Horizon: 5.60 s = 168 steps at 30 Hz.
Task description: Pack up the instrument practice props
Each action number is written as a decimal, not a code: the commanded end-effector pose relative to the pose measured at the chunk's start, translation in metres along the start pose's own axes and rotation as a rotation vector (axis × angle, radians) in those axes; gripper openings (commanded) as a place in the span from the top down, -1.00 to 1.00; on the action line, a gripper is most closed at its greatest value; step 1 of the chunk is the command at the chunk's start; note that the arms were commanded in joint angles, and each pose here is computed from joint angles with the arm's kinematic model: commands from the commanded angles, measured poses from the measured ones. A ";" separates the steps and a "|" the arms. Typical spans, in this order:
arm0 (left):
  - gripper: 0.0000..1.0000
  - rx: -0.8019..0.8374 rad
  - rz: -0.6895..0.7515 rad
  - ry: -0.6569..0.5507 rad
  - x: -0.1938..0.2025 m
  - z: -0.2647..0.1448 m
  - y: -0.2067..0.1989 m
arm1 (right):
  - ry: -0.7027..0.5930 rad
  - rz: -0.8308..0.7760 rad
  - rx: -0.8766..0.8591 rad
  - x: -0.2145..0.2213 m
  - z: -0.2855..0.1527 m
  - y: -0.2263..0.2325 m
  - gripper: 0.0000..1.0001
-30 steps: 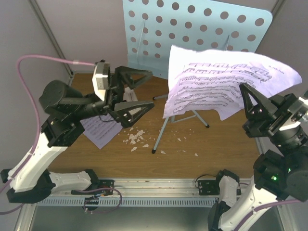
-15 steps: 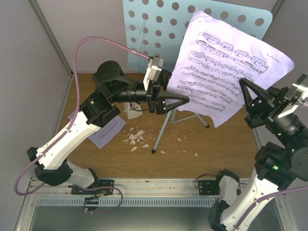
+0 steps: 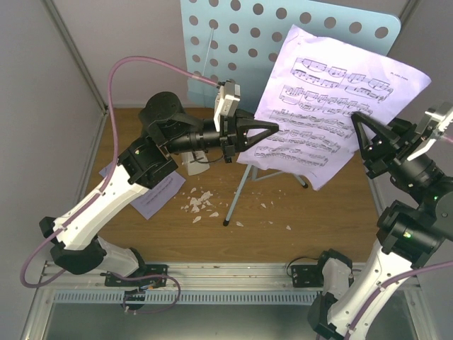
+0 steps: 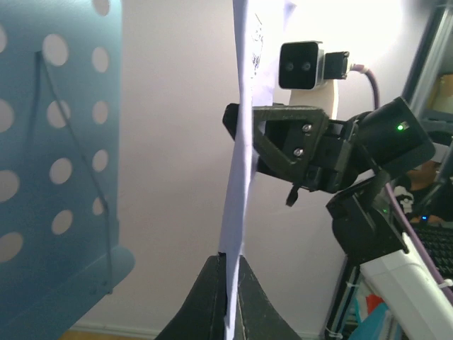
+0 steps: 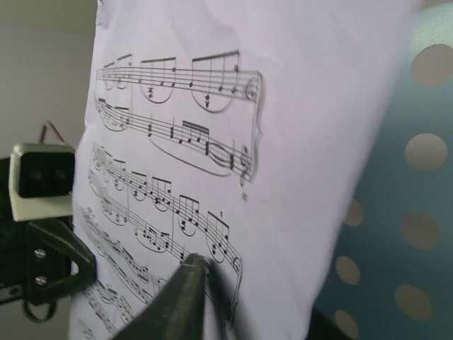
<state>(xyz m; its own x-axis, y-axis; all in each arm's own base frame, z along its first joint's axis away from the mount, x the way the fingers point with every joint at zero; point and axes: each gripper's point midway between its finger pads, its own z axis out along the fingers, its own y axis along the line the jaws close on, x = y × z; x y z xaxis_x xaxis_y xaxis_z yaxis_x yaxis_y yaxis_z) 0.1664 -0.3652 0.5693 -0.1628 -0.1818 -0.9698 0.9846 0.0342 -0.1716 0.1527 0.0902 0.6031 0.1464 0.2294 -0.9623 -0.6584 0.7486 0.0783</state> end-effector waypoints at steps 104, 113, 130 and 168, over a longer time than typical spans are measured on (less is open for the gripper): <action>-0.98 -1.733 -0.706 -0.314 0.305 -0.553 0.184 | 0.478 0.619 0.281 0.372 0.022 -0.136 -0.74; -0.98 -1.648 -0.733 -0.112 0.327 -0.508 0.210 | 0.489 0.614 0.288 0.371 0.026 -0.135 -0.75; -0.98 -2.049 -0.749 -0.106 0.296 -0.559 0.192 | 0.547 0.600 0.348 0.379 0.024 -0.145 -0.87; -0.66 -0.217 -0.208 0.372 0.259 -0.101 0.161 | 0.345 0.853 0.119 0.356 0.076 -0.050 -0.09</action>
<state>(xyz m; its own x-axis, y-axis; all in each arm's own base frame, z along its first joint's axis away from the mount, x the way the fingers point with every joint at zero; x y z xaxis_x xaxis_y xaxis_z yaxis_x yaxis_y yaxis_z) 0.2761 -0.2889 0.2391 -0.5092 0.2114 -0.8343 0.8348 0.3570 -0.4191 0.2844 0.1762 0.2583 -0.6456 0.5044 -0.5734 -0.3259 0.4971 0.8042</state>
